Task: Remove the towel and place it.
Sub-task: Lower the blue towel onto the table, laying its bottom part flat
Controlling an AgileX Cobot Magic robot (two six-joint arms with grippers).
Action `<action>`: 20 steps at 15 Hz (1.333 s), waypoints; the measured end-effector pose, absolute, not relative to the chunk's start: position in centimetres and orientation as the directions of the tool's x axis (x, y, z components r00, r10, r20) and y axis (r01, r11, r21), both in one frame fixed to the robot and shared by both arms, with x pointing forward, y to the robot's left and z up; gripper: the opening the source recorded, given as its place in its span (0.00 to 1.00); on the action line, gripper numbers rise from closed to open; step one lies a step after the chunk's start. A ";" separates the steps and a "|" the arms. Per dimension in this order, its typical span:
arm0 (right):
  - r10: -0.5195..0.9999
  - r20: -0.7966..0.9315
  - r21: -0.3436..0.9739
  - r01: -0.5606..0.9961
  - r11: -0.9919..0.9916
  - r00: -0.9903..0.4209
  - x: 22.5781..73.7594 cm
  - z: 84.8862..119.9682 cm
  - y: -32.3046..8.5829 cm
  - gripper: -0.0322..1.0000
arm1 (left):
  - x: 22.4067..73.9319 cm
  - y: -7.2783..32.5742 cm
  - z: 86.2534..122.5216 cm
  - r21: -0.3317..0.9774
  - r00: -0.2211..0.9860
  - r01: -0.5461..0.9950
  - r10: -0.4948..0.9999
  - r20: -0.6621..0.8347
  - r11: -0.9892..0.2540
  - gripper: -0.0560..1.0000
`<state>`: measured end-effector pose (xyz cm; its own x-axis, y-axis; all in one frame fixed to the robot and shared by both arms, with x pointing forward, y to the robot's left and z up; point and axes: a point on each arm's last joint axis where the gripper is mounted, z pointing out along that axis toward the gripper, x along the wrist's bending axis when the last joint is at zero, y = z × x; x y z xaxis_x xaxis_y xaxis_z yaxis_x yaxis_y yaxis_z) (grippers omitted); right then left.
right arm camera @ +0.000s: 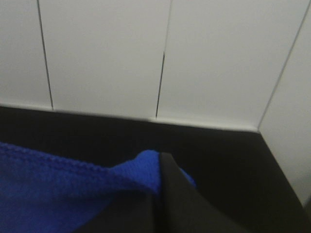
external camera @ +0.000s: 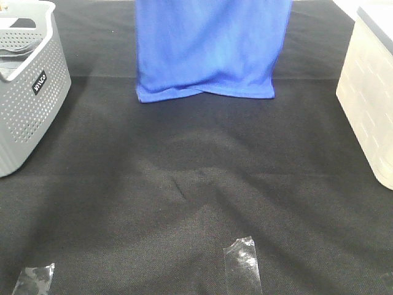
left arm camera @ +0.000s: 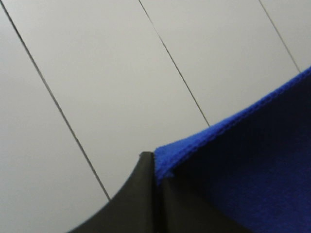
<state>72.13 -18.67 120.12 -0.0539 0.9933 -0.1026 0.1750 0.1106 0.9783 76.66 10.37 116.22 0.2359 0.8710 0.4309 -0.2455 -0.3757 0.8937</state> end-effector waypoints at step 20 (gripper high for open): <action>0.943 0.083 0.592 0.777 0.214 -0.323 56.0 119.8 -20.0 0.06 | 59.5 13.1 118.3 0.602 0.534 0.674 0.845 0.002 -0.427 0.05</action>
<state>55.95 -20.01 119.77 -0.3227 0.9428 0.0832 0.7769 0.2137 0.5922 59.45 13.13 118.25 0.5341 0.8454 0.0021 0.6742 -0.4274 0.6024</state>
